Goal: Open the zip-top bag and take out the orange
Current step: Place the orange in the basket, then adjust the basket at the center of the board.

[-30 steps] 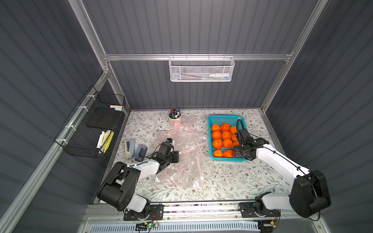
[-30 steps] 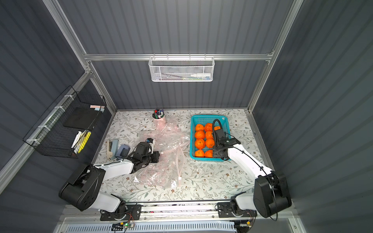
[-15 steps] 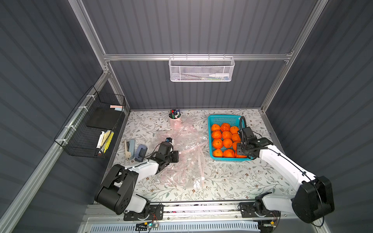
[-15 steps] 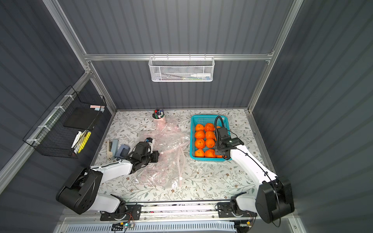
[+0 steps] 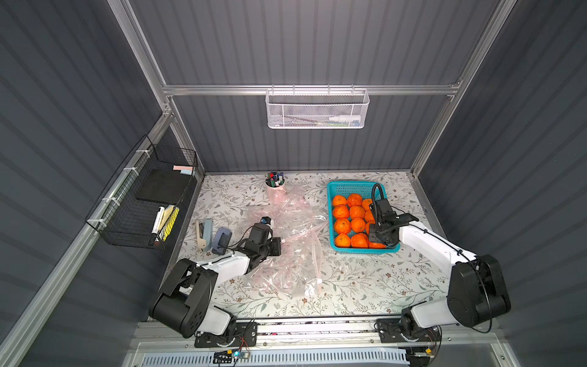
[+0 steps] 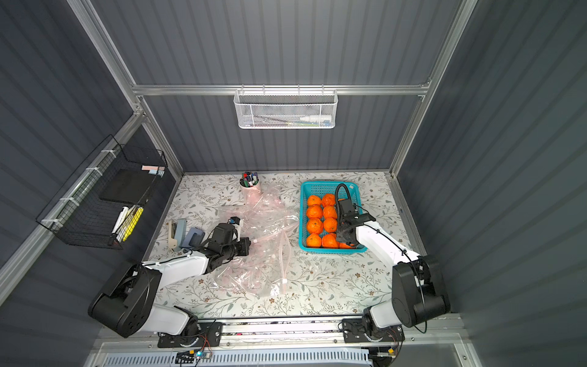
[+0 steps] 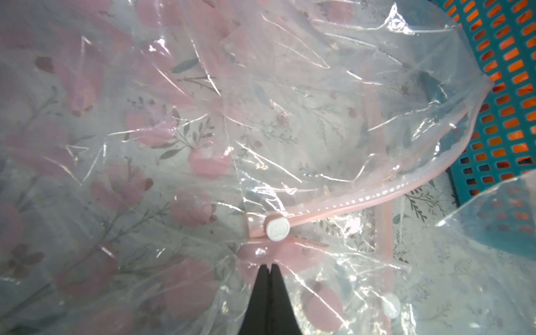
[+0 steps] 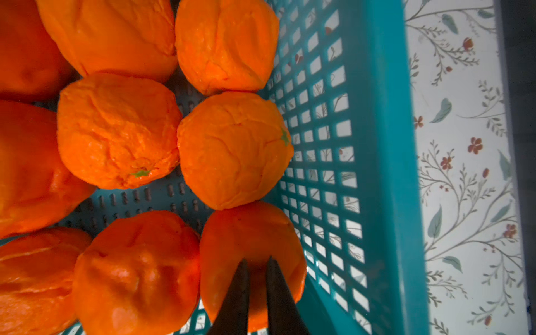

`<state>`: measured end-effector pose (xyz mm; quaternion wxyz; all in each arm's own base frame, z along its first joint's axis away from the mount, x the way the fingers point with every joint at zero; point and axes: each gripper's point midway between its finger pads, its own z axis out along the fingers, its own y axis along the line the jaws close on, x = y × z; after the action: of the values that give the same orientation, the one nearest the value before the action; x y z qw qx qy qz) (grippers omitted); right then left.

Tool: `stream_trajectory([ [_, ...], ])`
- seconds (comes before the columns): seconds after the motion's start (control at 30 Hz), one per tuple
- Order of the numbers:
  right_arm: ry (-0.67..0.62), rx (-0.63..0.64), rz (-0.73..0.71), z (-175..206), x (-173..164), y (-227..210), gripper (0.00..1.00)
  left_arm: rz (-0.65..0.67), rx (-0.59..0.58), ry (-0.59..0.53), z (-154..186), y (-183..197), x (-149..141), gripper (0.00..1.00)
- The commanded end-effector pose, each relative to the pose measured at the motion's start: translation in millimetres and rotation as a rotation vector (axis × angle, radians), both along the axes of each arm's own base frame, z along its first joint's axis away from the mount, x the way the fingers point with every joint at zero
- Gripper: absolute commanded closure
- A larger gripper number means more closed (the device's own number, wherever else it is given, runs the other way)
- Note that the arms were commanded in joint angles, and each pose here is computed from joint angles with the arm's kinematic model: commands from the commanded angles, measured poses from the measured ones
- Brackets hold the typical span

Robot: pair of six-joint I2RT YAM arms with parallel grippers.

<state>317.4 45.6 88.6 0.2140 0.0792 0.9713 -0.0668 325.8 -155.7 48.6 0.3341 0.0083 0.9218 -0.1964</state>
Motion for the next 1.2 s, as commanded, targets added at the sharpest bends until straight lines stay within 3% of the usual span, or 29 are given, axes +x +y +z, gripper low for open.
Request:
stream_trajectory([
  [0.0,0.016,0.034,0.005,4.7,-7.1,3.4,0.79,0.009,0.001,-0.034,17.7,-0.2,6.8,1.0],
  [0.07,-0.048,0.055,0.022,23.9,-2.3,6.3,0.74,0.014,-0.003,-0.054,26.7,-0.8,11.1,1.0],
  [0.23,-0.254,0.109,0.076,70.2,7.9,13.1,0.47,0.058,-0.006,-0.149,66.1,3.7,24.6,1.0],
  [0.37,-0.457,0.024,-0.052,108.1,7.1,-20.9,0.35,0.151,0.019,-0.259,109.8,20.7,34.7,0.97],
  [0.47,-0.539,-0.041,-0.224,119.9,1.6,-62.6,0.32,0.252,0.066,-0.328,134.3,42.5,36.4,0.88],
  [0.57,-0.513,0.02,-0.366,107.8,-4.2,-93.4,0.31,0.319,0.113,-0.362,142.9,58.9,34.5,0.85],
  [0.7,-0.441,0.167,-0.411,77.9,11.1,-102.6,0.26,0.336,0.128,-0.347,135.5,62.8,33.9,0.83],
  [0.87,-0.369,0.312,-0.292,56.7,48.8,-83.6,0.2,0.263,0.055,-0.331,128.3,45.2,32.3,0.83],
  [1.03,-0.18,0.392,-0.189,31.1,74.2,-64.2,0.2,0.227,0.041,-0.311,123.0,38.1,31.3,0.84],
  [1.17,-0.12,0.611,-0.05,16.6,92.0,-21.5,0.25,0.21,0.043,-0.309,122.7,36.3,29.9,0.84],
])
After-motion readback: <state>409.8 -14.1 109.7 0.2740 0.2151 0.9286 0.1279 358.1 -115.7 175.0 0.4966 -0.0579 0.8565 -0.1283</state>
